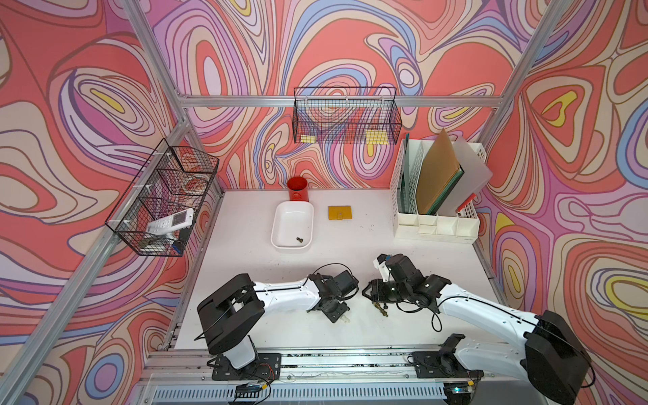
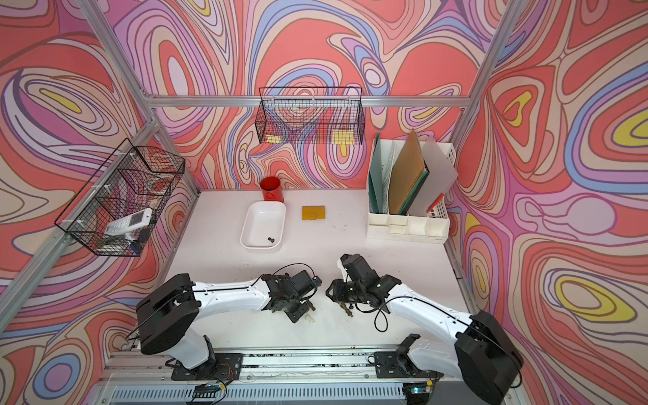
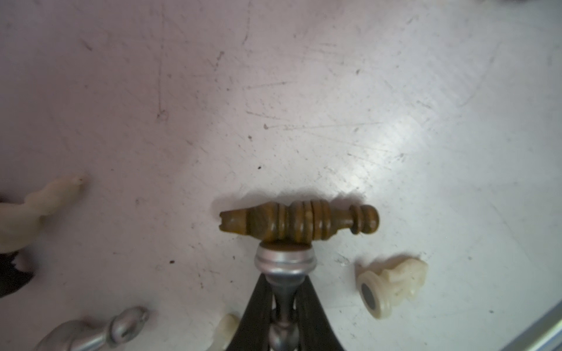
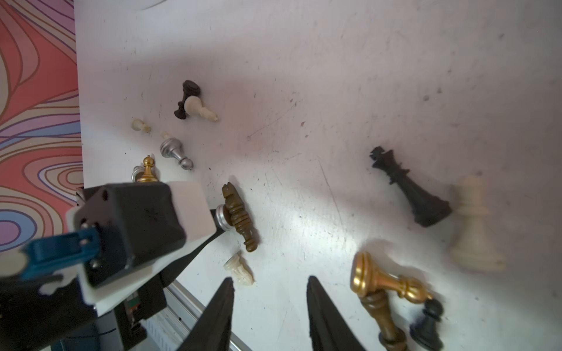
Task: Put the chess pieces into the storage box
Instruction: Pick up the chess piece at the center of the board.
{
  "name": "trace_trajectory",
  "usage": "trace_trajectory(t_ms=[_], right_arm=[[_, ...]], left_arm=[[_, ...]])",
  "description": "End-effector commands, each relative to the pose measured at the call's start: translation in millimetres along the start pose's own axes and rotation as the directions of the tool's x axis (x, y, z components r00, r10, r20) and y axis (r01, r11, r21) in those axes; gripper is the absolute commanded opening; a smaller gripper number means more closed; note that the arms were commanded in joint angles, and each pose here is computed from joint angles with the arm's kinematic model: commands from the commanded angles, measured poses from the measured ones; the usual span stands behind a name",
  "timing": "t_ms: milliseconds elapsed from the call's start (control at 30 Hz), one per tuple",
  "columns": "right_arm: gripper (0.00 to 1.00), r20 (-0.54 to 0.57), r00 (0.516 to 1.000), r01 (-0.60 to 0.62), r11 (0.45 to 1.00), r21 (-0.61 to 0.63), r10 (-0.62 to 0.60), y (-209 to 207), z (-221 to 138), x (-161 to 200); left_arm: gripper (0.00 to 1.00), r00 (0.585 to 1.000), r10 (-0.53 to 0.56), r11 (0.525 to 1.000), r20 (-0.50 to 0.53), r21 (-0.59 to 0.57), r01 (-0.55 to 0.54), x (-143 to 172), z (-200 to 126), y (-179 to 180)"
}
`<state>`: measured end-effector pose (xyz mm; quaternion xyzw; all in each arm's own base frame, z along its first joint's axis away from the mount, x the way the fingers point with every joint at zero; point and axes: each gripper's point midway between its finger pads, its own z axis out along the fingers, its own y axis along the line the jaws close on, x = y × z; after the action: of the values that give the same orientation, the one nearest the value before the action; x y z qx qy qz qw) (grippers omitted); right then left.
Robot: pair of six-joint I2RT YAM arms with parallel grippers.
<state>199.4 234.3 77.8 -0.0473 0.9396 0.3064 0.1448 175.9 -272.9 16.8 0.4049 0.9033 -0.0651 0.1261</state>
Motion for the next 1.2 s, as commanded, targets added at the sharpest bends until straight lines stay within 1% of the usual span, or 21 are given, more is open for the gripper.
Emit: trace_trajectory(t_ms=[0, 33, 167, 333, 567, 733, 867, 1033, 1167], right_arm=[[0.4, -0.001, 1.0, 0.001, 0.999, -0.042, -0.001, 12.3, 14.4, 1.4], [0.4, -0.007, 1.0, 0.004, 0.999, -0.054, -0.004, 14.6, 18.8, 3.1], [0.4, -0.025, 1.0, 0.014, 0.995, -0.096, -0.016, 17.3, 32.7, 8.6], [0.37, -0.049, 0.998, 0.023, 0.99, -0.138, -0.03, 20.5, 42.5, 13.5], [0.37, -0.09, 0.995, 0.036, 0.984, -0.173, -0.052, 24.3, 48.8, 22.9], [0.36, -0.111, 0.993, 0.03, 0.989, -0.144, -0.047, 15.9, 54.4, 27.9], [0.36, -0.124, 0.991, 0.028, 0.991, -0.129, -0.044, 13.3, 60.3, 29.0], [0.35, -0.139, 0.989, 0.035, 0.992, -0.124, -0.053, 15.1, 67.9, 28.0], [0.34, -0.12, 0.992, 0.033, 0.993, -0.112, -0.047, 14.7, 66.7, 23.4]], left_arm=[[0.11, 0.999, -0.026, 0.997, 0.039, 0.076, 0.023, -1.7, -5.0, -13.1], [0.1, 0.999, -0.031, 0.996, 0.041, 0.082, 0.027, -1.6, -5.6, -14.1], [0.0, 0.998, -0.045, 0.994, 0.036, 0.097, 0.041, 0.7, -5.6, -16.0], [0.0, 0.997, -0.075, 0.99, 0.037, 0.122, 0.07, 0.3, -6.6, -18.3], [0.0, 0.986, -0.157, 0.976, 0.05, 0.158, 0.147, -5.4, -10.2, -11.3], [0.0, 0.969, -0.238, 0.953, 0.071, 0.21, 0.219, -9.2, -15.4, -2.2], [0.0, 0.965, -0.251, 0.94, 0.079, 0.257, 0.224, -12.8, -18.2, -6.6], [0.0, 0.96, -0.271, 0.933, 0.074, 0.264, 0.243, -14.2, -20.3, -5.4], [0.0, 0.949, -0.302, 0.926, 0.092, 0.267, 0.269, -17.4, -28.0, 1.8]])
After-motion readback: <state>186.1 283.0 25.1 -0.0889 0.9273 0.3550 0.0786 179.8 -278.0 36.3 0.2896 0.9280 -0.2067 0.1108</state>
